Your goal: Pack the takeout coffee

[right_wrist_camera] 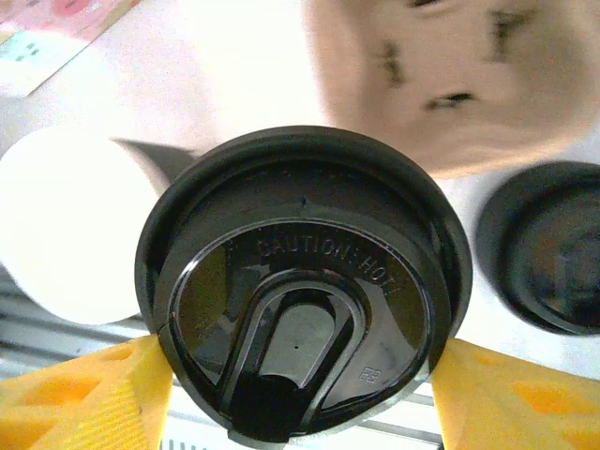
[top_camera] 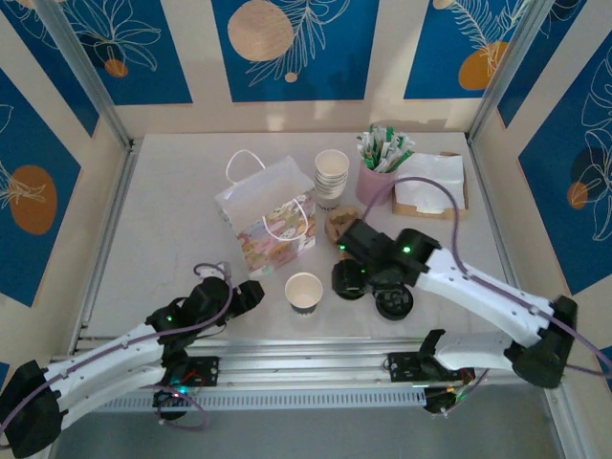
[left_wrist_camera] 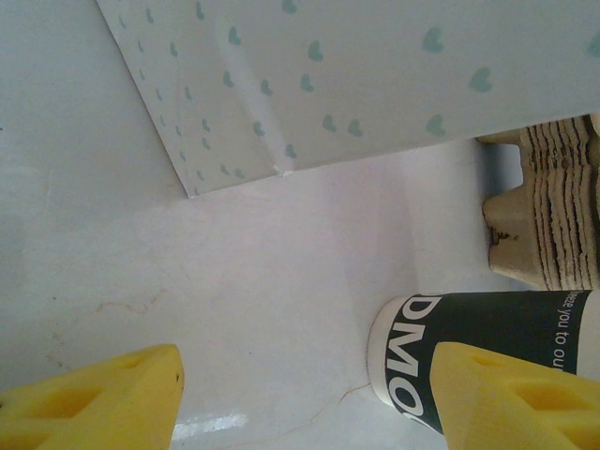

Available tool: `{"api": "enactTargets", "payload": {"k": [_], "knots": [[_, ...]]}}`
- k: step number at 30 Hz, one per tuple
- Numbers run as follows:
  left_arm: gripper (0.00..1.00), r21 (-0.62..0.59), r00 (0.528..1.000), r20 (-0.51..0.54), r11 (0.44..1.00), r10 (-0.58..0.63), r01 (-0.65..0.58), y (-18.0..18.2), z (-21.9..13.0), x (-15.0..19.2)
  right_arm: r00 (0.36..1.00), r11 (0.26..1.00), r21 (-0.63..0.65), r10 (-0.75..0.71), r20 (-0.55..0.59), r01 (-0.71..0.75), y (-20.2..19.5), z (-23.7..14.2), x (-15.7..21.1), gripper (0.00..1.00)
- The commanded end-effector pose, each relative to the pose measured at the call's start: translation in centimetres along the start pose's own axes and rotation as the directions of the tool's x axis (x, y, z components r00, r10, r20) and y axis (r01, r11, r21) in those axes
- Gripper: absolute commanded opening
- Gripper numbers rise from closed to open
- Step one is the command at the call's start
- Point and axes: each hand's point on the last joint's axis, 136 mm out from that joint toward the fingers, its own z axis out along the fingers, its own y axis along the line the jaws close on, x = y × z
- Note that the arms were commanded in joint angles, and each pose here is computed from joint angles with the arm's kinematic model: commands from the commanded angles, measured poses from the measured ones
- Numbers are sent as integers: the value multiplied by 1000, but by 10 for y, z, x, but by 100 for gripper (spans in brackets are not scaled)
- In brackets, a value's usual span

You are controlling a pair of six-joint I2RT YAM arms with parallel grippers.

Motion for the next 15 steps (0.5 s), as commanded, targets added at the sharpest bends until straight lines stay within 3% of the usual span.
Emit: {"api": "enactTargets", "payload": {"k": [1, 8, 15], "knots": [[70, 5, 1000, -15, 1000, 2, -2, -2, 0, 4, 994, 994, -56, -99, -34, 97, 35, 0, 3, 70], [70, 6, 1000, -18, 1000, 4, -4, -3, 0, 4, 981, 981, -90, -180, -77, 173, 69, 6, 1, 70], [70, 4, 1000, -25, 1000, 6, -6, -2, -1, 6, 967, 976, -30, -217, -138, 215, 75, 22, 2, 70]]}}
